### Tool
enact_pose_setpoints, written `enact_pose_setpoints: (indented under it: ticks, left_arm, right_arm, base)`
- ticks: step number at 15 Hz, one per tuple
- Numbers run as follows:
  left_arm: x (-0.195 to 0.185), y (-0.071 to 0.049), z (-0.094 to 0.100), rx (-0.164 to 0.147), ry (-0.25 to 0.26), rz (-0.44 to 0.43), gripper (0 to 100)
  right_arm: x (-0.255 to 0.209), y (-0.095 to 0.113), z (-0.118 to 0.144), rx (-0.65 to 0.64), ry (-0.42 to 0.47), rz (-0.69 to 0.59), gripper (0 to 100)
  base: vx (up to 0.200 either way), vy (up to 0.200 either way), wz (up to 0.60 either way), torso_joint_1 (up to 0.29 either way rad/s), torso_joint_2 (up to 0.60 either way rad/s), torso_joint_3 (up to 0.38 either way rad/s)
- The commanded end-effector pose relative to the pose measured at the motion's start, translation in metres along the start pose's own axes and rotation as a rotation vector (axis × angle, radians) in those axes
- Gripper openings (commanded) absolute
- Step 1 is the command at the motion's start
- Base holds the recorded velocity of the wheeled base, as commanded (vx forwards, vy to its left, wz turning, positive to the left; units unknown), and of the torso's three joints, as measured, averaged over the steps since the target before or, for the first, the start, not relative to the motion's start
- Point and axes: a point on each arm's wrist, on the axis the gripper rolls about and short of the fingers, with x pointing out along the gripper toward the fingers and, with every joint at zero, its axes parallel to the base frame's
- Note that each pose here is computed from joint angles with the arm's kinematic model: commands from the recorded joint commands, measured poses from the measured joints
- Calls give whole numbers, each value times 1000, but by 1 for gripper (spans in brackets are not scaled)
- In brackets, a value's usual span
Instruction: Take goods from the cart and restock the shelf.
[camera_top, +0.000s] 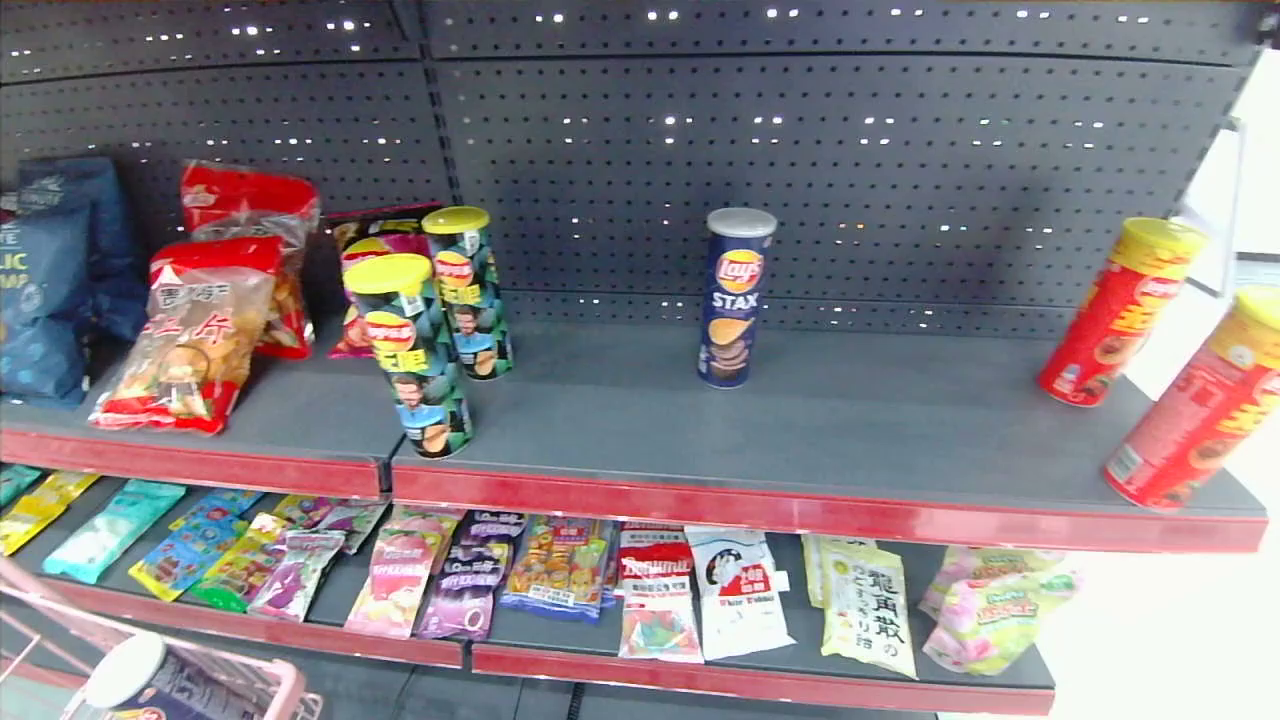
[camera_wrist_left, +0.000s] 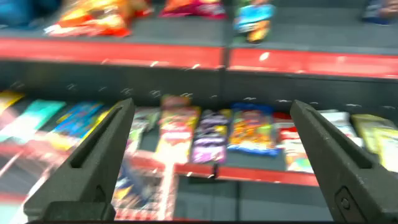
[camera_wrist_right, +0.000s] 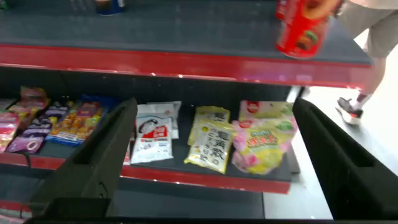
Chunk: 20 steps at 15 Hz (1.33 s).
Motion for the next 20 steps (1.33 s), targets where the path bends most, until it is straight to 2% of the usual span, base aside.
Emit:
enact_pose_setpoints:
  ticks: [1,12,17,20]
  left_arm:
    - [0,0,0,0,0,1,100]
    - [0,0,0,0,0,1,100]
    - [0,0,0,0,0,1,100]
    - [0,0,0,0,-2,1,100]
  right_arm:
    - [0,0,0,-1,0,0,100]
    - [0,0,0,-1,-1,3,100]
    - [0,0,0,2,-1,3,100]
    - [0,0,0,2,-1,3,100]
  base:
    - [0,0,600,17,2,-2]
    - [0,0,600,1,3,3]
    - [0,0,0,-5,11,9]
    - [0,0,0,-137,321,181]
